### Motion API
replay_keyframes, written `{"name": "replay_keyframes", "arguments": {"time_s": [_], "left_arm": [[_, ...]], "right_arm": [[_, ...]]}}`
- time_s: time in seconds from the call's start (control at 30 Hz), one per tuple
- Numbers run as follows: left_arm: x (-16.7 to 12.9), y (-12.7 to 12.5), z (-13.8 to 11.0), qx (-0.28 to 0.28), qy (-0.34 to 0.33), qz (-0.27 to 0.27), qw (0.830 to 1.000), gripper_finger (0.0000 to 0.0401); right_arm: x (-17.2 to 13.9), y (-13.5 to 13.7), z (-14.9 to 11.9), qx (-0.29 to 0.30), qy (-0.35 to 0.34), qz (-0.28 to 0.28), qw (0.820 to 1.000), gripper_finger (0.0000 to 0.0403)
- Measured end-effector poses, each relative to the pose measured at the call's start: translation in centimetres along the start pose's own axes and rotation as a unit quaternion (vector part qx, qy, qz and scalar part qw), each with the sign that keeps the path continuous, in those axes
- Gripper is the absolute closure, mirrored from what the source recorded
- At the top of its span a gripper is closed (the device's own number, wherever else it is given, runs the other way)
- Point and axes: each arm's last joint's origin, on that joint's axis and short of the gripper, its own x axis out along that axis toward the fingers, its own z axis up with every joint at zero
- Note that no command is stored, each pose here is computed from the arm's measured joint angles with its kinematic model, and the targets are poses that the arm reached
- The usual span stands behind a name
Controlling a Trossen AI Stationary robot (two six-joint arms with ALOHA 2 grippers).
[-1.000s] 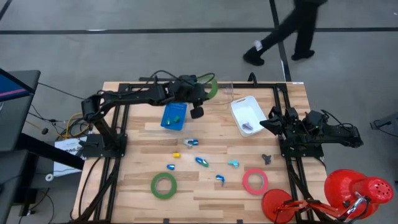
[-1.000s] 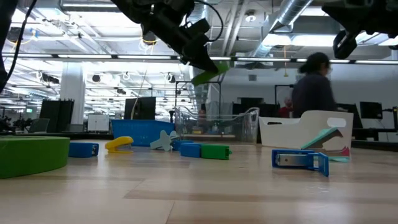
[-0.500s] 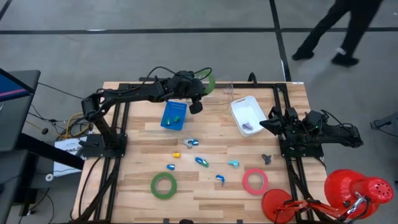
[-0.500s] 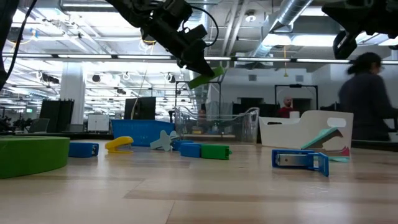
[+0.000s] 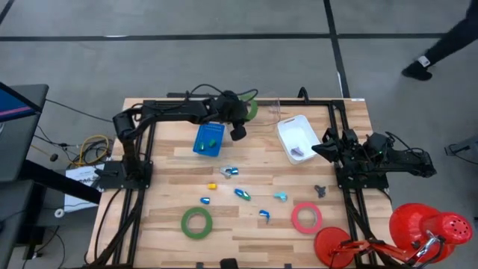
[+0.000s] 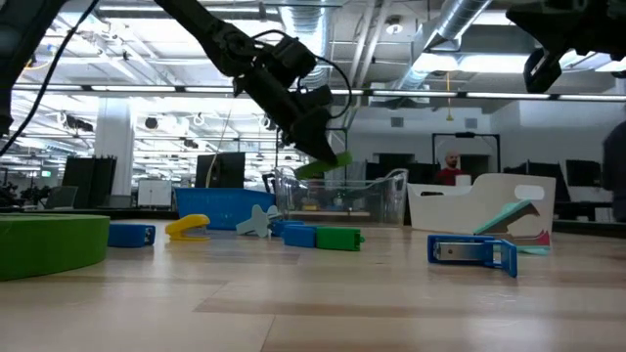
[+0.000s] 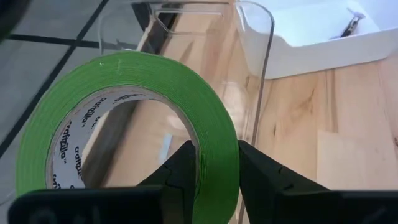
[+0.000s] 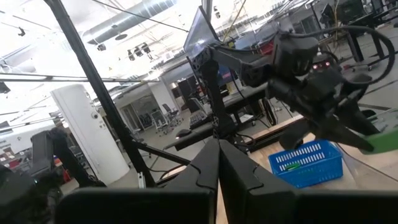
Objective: Pick and place Stapler, Stapler remover, tape
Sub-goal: Put the top green tape into the transparent bin
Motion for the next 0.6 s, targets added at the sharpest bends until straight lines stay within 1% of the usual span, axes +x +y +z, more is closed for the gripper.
{"name": "replay_keyframes", "arguments": {"time_s": [0.43, 0.6], "left_arm": [[0.02, 0.09, 0.05, 0.000, -0.004, 0.002, 1.000, 0.0315], [0.02, 0.06, 0.06, 0.000, -0.004, 0.002, 1.000, 0.0303]], "right_arm": [[0.00, -0.01, -0.01, 0.000, 0.000, 0.000, 1.000, 0.0402], [0.00, -0.01, -0.01, 0.000, 0.000, 0.000, 1.000, 0.0402]]}}
